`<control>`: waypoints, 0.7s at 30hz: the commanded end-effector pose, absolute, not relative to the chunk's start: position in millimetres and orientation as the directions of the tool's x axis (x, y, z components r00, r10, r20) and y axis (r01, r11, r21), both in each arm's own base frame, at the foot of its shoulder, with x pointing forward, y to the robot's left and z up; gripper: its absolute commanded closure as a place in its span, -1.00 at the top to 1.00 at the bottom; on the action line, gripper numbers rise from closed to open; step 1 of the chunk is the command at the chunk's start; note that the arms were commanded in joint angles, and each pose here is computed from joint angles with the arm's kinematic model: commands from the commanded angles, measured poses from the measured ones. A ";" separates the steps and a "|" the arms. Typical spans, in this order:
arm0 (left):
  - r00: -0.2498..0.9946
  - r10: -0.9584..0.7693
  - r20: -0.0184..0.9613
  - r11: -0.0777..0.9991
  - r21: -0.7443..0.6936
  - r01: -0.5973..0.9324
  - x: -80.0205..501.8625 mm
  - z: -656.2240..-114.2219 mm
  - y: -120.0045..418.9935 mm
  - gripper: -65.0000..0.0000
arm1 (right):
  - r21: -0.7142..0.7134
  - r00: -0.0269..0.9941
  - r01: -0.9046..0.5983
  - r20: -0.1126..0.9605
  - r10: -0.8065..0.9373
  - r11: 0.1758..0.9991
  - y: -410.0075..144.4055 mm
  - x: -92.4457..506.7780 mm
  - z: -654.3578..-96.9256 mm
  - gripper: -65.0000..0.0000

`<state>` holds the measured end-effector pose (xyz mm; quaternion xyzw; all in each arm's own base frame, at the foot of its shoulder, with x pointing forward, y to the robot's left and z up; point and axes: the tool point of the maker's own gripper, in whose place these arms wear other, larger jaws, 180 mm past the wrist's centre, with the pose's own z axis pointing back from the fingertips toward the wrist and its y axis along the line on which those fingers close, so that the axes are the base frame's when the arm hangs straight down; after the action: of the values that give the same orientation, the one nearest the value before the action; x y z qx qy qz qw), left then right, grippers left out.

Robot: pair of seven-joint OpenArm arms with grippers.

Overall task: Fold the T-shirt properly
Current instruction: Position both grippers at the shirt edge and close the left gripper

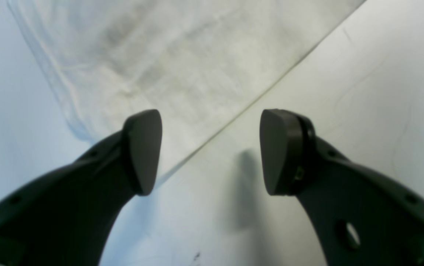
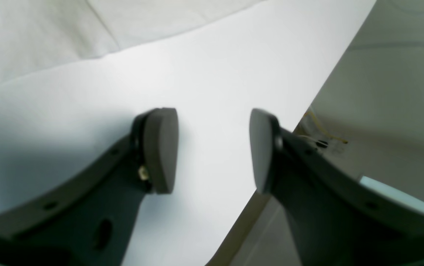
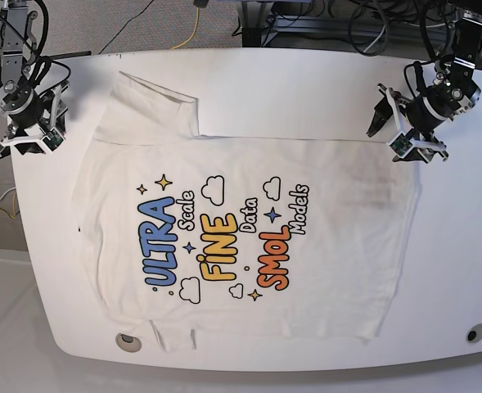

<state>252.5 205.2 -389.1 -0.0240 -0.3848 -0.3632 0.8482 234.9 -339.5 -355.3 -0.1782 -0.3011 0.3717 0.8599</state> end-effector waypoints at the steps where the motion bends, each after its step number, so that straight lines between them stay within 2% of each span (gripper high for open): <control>1: 0.439 -0.577 0.688 0.752 0.240 0.614 257.4 -384.3 208.5 0.17 | -0.559 0.523 -0.516 0.394 0.756 0.649 -343.5 243.2 -342.3 -0.12; 15: 0.488 -0.611 0.623 0.758 0.283 0.588 255.3 -400.5 238.2 0.18 | -0.554 0.507 -0.532 0.397 0.765 0.640 -341.0 247.8 -339.4 -0.12; 21: 0.442 -0.671 0.595 0.710 0.344 0.615 256.3 -392.7 241.2 0.18 | -0.563 0.497 -0.523 0.409 0.765 0.640 -341.9 254.1 -335.0 -0.11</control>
<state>249.3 238.2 -405.6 0.0300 -0.3533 -0.3697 0.8588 243.0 -336.7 -350.7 -0.1726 -0.3082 0.3784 0.8556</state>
